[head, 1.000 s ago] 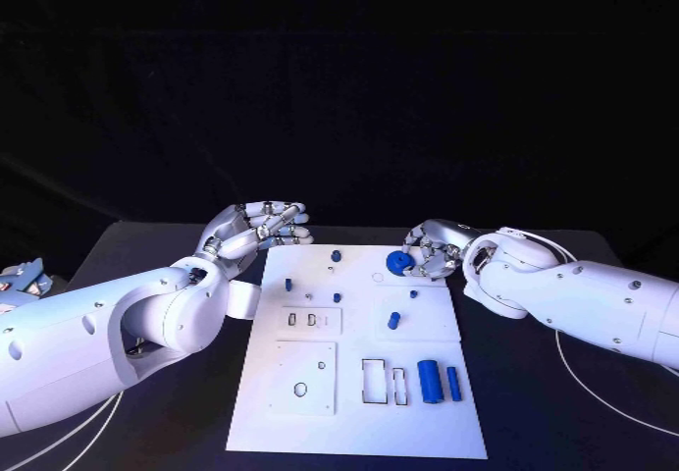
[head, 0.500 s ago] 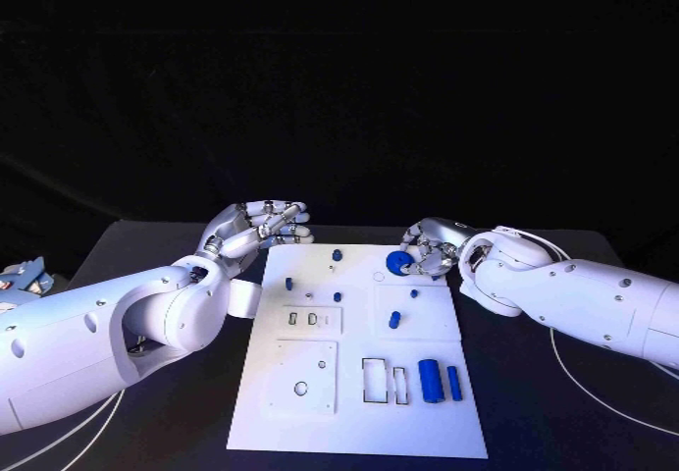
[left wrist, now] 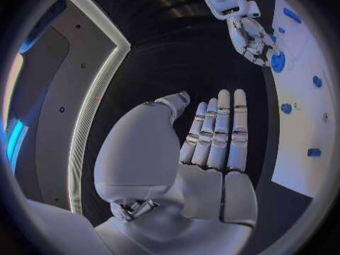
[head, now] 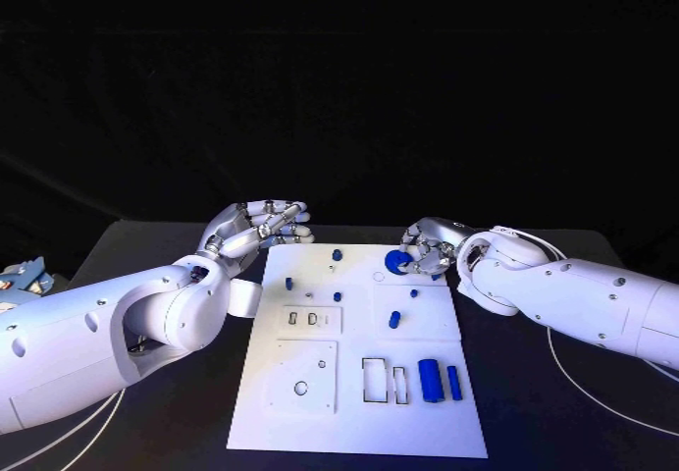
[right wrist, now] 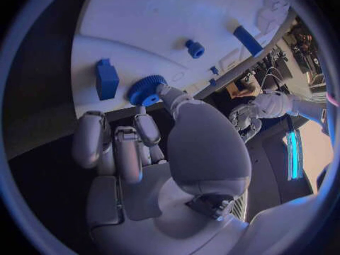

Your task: Assemble the parts on the task board

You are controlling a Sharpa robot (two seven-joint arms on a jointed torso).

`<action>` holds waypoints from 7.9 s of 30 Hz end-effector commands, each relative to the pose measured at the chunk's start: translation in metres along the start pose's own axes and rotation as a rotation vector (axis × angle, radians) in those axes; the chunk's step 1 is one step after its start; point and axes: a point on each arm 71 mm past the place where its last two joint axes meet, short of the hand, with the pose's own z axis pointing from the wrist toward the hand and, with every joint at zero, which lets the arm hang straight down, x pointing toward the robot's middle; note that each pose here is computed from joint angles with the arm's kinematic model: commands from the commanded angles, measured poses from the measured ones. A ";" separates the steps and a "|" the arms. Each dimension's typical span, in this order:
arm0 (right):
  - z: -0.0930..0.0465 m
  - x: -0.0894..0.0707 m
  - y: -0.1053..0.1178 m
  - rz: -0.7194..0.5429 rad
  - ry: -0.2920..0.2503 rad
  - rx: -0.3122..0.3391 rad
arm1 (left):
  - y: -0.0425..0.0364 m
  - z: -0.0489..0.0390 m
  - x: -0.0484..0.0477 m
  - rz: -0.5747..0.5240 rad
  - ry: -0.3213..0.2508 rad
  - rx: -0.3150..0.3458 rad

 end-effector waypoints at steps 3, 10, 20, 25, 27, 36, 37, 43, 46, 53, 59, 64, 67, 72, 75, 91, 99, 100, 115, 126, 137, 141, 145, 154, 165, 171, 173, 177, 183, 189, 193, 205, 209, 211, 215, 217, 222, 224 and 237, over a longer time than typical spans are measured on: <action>0.000 0.005 0.002 -0.023 0.021 -0.004 | -0.0010 0.0005 0.0023 -0.012 0.020 0.006; -0.001 0.008 0.003 -0.042 0.029 -0.009 | -0.0009 0.0004 0.0019 -0.011 0.019 0.004; 0.000 0.010 0.004 -0.077 0.035 0.004 | -0.0008 0.0002 0.0017 -0.011 0.018 0.003; 0.000 0.009 0.005 -0.078 0.019 0.000 | -0.0008 0.0001 0.0013 -0.011 0.018 0.001; 0.000 0.009 0.006 -0.077 0.008 -0.003 | -0.0008 0.0001 0.0012 -0.011 0.018 0.001; -0.002 0.005 0.013 -0.087 -0.076 -0.035 | -0.0008 0.0000 0.0009 -0.010 0.017 0.000; -0.003 0.004 0.014 -0.088 -0.090 -0.042 | -0.0008 0.0000 0.0009 -0.010 0.017 0.000; -0.007 0.002 0.027 -0.102 -0.165 -0.080 | -0.0007 0.0000 0.0004 -0.010 0.016 -0.001; -0.010 0.002 0.035 -0.102 -0.191 -0.102 | -0.0008 0.0000 0.0006 -0.010 0.016 0.000; -0.015 0.004 0.060 -0.112 -0.229 -0.175 | -0.0010 -0.0002 -0.0007 -0.008 0.013 0.003; -0.012 0.008 0.084 -0.119 -0.242 -0.230 | -0.0010 0.0001 -0.0011 -0.007 0.011 0.004; -0.006 0.015 0.100 -0.121 -0.234 -0.259 | -0.0008 0.0005 -0.0002 -0.008 0.012 0.005; -0.002 0.019 0.107 -0.120 -0.228 -0.269 | -0.0006 0.0008 0.0007 -0.008 0.013 0.004; 0.004 0.029 0.115 -0.118 -0.216 -0.278 | -0.0007 0.0012 0.0021 -0.011 0.017 0.007; 0.007 0.034 0.119 -0.116 -0.209 -0.280 | -0.0009 0.0014 0.0021 -0.011 0.019 0.011; 0.019 0.051 0.121 -0.119 -0.181 -0.260 | -0.0011 0.0015 0.0028 -0.012 0.020 0.013; 0.024 0.052 0.119 -0.118 -0.169 -0.246 | -0.0015 0.0014 0.0030 -0.012 0.020 0.011; 0.024 0.052 0.119 -0.118 -0.169 -0.245 | -0.0015 0.0014 0.0031 -0.012 0.021 0.011; 0.030 0.057 0.121 -0.104 -0.144 -0.249 | -0.0015 0.0018 0.0030 -0.011 0.020 0.009; 0.031 0.061 0.117 -0.092 -0.082 -0.238 | -0.0015 0.0017 0.0024 -0.010 0.019 0.007; 0.028 0.058 0.108 -0.070 -0.089 -0.237 | -0.0014 0.0016 0.0013 -0.009 0.016 0.007; 0.020 0.050 0.102 0.006 -0.156 -0.270 | -0.0014 0.0016 -0.0005 -0.007 0.012 0.006; 0.007 0.039 0.093 0.092 -0.203 -0.288 | -0.0014 0.0016 -0.0023 -0.005 0.008 0.006; -0.031 -0.007 0.038 0.276 -0.154 -0.226 | -0.0012 0.0017 -0.0094 -0.002 0.000 0.008; -0.060 -0.028 -0.033 0.279 -0.102 -0.182 | 0.0001 0.0046 -0.0147 -0.019 0.027 0.024; -0.062 -0.022 -0.054 0.209 -0.076 -0.130 | 0.0010 0.0055 -0.0147 -0.020 0.030 0.023; -0.061 -0.019 -0.059 0.195 -0.068 -0.116 | 0.0011 0.0056 -0.0148 -0.020 0.030 0.023; -0.058 -0.013 -0.063 0.181 -0.057 -0.094 | 0.0012 0.0055 -0.0148 -0.020 0.031 0.023; -0.048 0.000 -0.064 0.166 -0.025 -0.075 | 0.0013 0.0056 -0.0141 -0.021 0.033 0.023; -0.042 0.013 -0.061 0.164 0.007 -0.070 | 0.0012 0.0055 -0.0138 -0.021 0.035 0.023; -0.039 0.018 -0.059 0.163 0.015 -0.068 | 0.0013 0.0055 -0.0138 -0.021 0.035 0.023; -0.030 0.026 -0.055 0.163 0.020 -0.064 | 0.0025 0.0069 -0.0129 -0.020 0.037 0.021; -0.028 0.027 -0.054 0.167 0.015 -0.064 | 0.0027 0.0070 -0.0130 -0.020 0.036 0.020; -0.028 0.027 -0.054 0.169 0.012 -0.063 | 0.0028 0.0071 -0.0130 -0.020 0.035 0.019; -0.027 0.027 -0.053 0.173 0.005 -0.063 | 0.0029 0.0071 -0.0131 -0.019 0.035 0.018; -0.027 0.027 -0.053 0.175 0.004 -0.064 | 0.0030 0.0071 -0.0133 -0.019 0.034 0.017; -0.027 0.027 -0.052 0.177 -0.001 -0.067 | 0.0030 0.0069 -0.0138 -0.018 0.032 0.015; -0.027 0.027 -0.052 0.177 -0.003 -0.067 | 0.0030 0.0069 -0.0140 -0.017 0.031 0.014; -0.028 0.021 -0.049 0.205 -0.086 -0.070 | 0.0033 0.0066 -0.0153 -0.016 0.028 0.009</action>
